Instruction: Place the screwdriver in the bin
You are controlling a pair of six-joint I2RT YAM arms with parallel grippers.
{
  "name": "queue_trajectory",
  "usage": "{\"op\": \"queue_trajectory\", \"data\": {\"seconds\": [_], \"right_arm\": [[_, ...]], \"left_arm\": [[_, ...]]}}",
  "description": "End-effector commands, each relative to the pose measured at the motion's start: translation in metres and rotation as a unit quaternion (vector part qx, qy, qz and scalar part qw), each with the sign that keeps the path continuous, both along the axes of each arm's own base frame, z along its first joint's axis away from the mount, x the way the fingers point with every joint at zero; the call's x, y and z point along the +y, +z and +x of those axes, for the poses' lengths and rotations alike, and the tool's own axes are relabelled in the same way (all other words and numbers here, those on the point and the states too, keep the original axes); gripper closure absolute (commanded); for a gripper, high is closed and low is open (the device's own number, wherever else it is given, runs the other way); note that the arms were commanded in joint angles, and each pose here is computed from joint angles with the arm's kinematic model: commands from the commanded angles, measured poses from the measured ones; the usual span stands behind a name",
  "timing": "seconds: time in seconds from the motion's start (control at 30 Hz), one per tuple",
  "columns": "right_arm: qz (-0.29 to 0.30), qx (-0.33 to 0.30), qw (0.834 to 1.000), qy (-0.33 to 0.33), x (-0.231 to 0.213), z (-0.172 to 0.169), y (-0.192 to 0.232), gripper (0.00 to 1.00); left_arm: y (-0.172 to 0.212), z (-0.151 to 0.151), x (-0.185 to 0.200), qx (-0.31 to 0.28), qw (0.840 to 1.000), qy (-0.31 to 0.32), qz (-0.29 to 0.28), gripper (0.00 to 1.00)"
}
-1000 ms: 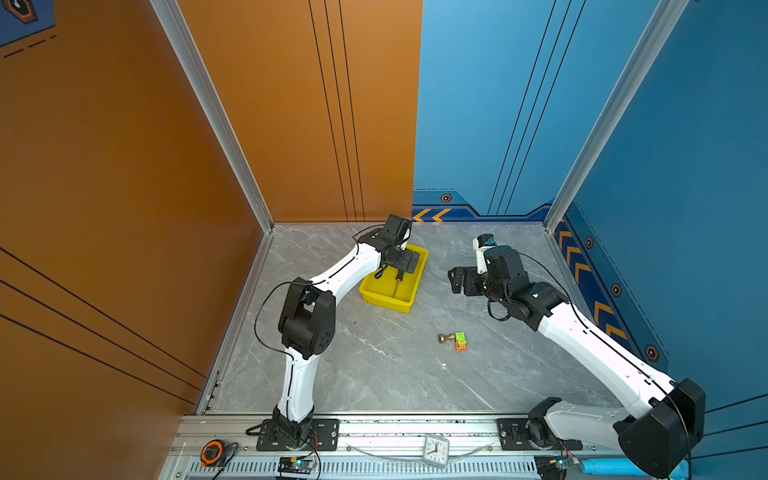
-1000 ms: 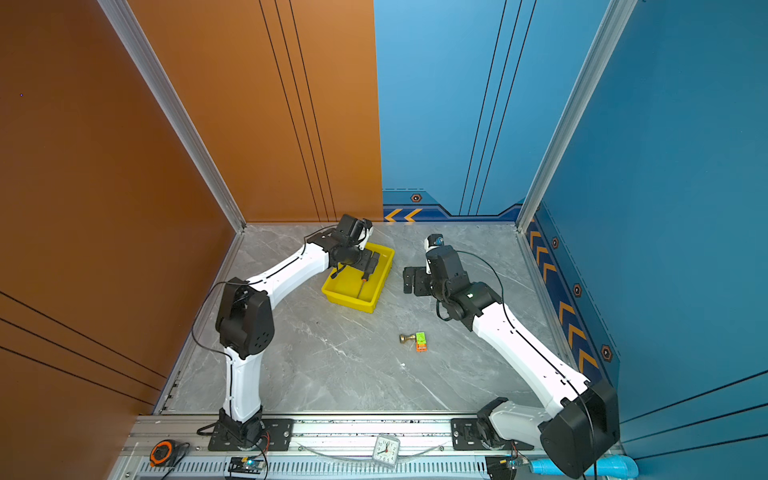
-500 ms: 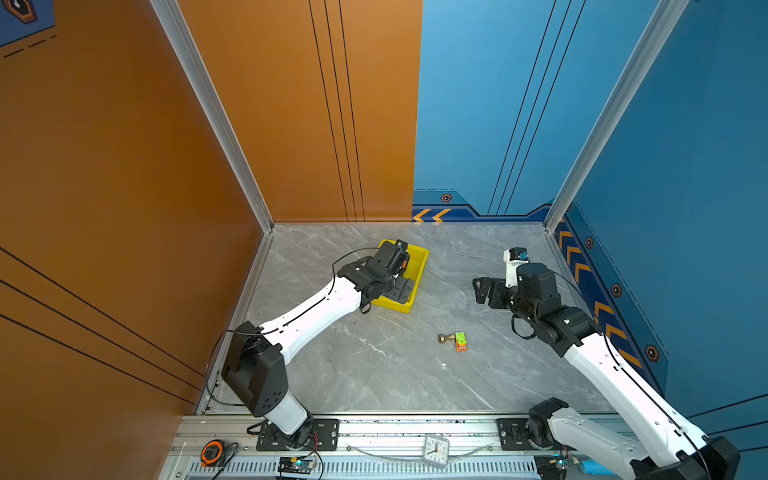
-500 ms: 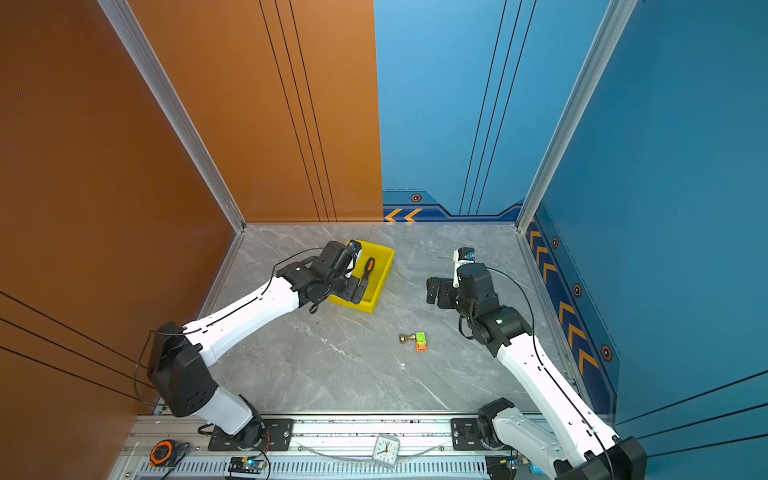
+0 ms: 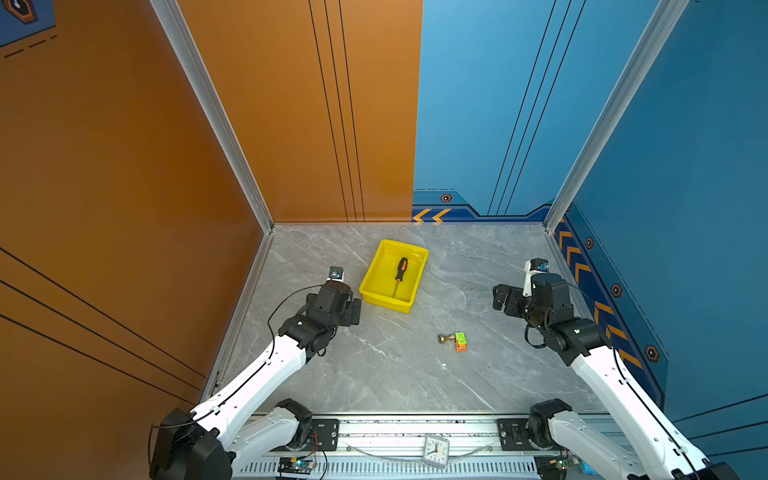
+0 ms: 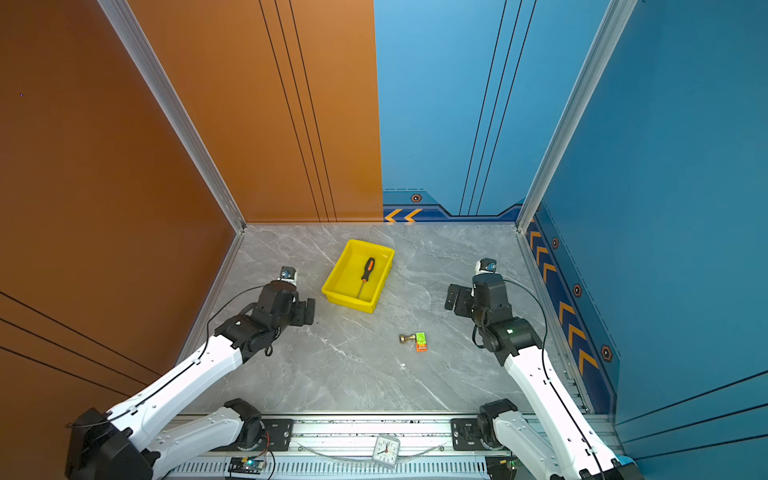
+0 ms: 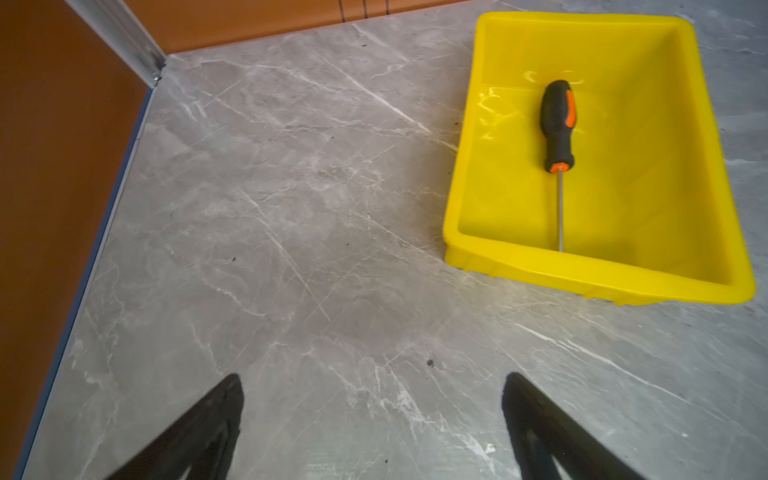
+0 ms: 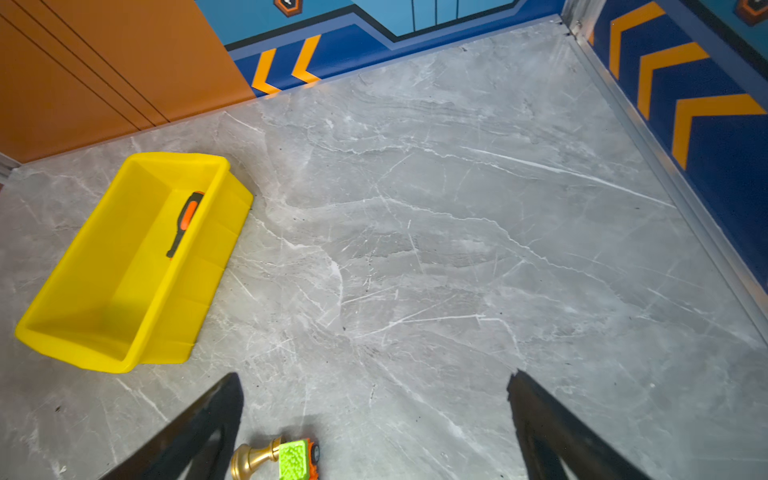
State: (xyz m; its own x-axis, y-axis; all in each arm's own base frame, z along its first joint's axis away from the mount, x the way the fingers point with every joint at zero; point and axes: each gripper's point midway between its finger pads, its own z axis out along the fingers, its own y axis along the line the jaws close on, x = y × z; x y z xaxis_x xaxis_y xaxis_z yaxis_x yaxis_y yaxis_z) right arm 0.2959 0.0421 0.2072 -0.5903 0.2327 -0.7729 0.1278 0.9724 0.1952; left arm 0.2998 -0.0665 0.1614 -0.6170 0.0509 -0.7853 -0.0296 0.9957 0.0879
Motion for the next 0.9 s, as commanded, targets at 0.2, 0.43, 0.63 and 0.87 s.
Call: {"op": "queue_trajectory", "data": {"seconds": [0.2,0.43,0.63,0.87], "right_arm": [[-0.048,-0.136,0.985,-0.099,-0.053,-0.014,-0.010,0.00],[-0.102,-0.198,0.971,-0.090,-0.066,-0.012,-0.027,0.00],[-0.096,-0.188,0.974,-0.078,-0.069,0.007,-0.054,0.00],[-0.100,-0.191,0.974,-0.067,-0.066,0.039,-0.069,0.00]], "left_arm": [[0.004,-0.006,0.057,-0.122,0.989,0.078,0.025,0.02],[-0.009,-0.008,0.079,-0.145,0.984,0.092,0.046,0.02],[-0.029,0.004,0.096,-0.159,0.979,0.121,0.039,0.02],[-0.040,0.033,0.092,-0.160,0.981,0.105,0.033,0.02]]}}
